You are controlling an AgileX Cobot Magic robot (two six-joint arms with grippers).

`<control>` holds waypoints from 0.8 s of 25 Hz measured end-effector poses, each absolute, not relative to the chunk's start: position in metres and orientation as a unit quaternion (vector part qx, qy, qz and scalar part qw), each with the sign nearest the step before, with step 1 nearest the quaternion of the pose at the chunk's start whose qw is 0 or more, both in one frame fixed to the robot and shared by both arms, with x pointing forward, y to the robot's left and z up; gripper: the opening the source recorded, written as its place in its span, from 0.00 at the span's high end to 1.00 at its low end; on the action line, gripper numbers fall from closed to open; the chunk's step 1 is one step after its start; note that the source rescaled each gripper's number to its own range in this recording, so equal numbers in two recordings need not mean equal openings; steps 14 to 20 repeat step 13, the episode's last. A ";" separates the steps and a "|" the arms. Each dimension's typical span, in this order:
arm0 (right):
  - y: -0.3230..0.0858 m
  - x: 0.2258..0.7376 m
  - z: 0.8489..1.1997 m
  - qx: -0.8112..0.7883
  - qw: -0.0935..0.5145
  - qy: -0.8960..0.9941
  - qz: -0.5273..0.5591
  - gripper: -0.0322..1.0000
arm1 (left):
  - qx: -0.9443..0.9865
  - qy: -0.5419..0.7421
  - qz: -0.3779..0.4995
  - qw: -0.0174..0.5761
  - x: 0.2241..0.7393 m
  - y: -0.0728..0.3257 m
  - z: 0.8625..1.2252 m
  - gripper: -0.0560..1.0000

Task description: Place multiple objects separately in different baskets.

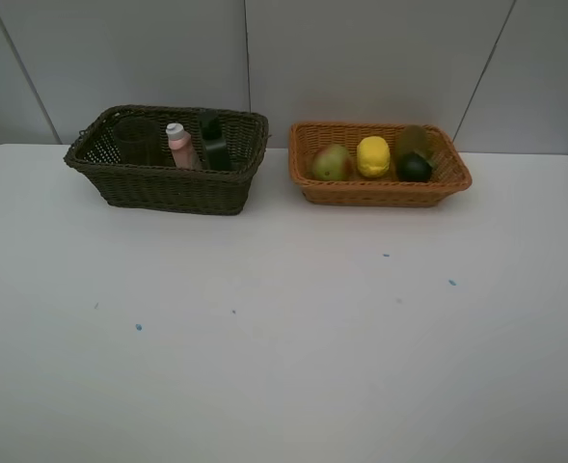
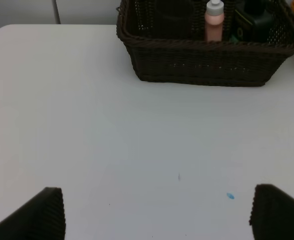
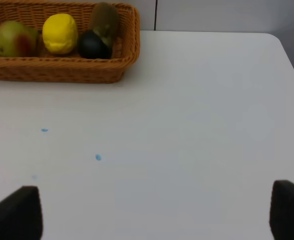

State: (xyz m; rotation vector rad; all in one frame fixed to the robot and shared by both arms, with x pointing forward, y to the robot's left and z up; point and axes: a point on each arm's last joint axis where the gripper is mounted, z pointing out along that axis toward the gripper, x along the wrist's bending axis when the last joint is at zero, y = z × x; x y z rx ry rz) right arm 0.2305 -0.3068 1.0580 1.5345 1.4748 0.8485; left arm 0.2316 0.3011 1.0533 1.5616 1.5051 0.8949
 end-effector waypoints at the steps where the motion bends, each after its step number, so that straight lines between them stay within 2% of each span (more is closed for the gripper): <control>1: -0.307 0.230 1.058 0.610 0.412 0.586 0.337 0.01 | 0.614 0.591 0.352 0.387 0.232 0.301 1.053 0.04; 20: -0.307 0.230 1.058 0.610 0.412 0.586 0.337 0.01 | 0.614 0.591 0.352 0.387 0.232 0.301 1.053 0.04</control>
